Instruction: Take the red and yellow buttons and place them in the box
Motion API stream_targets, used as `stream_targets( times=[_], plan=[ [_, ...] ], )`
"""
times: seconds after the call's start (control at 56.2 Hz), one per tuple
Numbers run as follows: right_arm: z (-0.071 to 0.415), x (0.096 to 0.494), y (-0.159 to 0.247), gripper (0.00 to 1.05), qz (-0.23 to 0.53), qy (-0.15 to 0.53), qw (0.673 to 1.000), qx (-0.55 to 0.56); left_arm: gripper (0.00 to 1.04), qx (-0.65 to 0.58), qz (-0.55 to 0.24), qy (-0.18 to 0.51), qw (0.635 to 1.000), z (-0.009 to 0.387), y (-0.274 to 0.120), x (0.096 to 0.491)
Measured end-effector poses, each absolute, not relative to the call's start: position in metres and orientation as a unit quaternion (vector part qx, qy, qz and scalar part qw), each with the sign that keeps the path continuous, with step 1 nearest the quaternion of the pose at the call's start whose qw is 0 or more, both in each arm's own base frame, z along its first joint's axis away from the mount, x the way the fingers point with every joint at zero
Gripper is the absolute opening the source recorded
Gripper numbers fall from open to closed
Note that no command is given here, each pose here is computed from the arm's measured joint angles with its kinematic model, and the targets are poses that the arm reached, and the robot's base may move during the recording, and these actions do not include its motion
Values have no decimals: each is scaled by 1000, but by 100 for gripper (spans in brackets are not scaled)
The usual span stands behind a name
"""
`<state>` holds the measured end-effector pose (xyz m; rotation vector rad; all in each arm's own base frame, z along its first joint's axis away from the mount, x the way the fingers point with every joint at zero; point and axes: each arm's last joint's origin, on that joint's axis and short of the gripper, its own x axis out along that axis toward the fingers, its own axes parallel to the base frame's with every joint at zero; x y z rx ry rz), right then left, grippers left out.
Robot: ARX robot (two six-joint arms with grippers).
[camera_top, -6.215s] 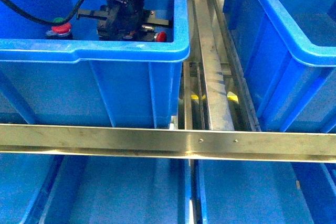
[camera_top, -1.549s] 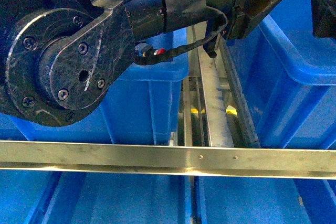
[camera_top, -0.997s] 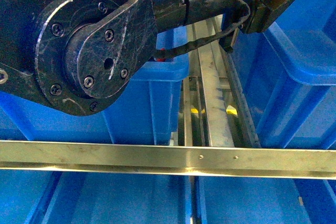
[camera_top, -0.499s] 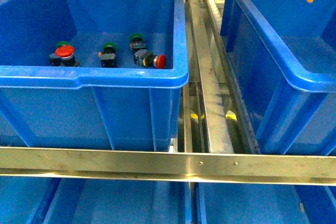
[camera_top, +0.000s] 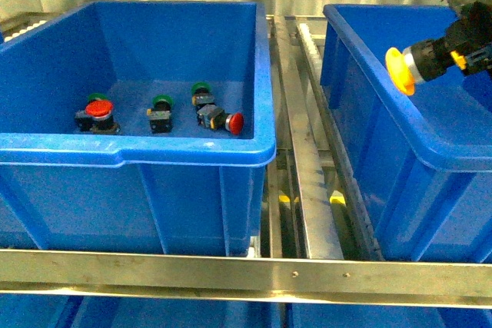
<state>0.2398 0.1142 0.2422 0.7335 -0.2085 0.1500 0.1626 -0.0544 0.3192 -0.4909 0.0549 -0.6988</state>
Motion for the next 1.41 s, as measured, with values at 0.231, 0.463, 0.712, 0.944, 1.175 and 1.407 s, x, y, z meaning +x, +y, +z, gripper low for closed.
stream_targets(
  times=[0.231, 0.463, 0.712, 0.944, 1.175, 1.407],
  plan=[
    [254, 232, 152, 25, 64, -117, 951, 280, 69, -78, -29, -13, 996, 264, -4, 97],
    [262, 222, 190, 25, 14, -147, 962, 230, 30, -15, -2, 9, 1000, 189, 0, 99],
    [264, 223, 204, 25, -42, -171, 971, 162, 3, -7, -1, 2, 1000, 179, 0, 98],
    [257, 226, 207, 25, -58, -142, 983, 102, 3, -5, -2, 0, 1000, 169, 0, 98],
    [238, 250, 176, 25, -80, -44, 996, -3, 10, -5, -1, -2, 1000, 170, 0, 97],
    [249, 263, 119, 25, -68, -30, 997, -3, 51, -5, -1, -2, 1000, 170, 0, 97]
  ],
)
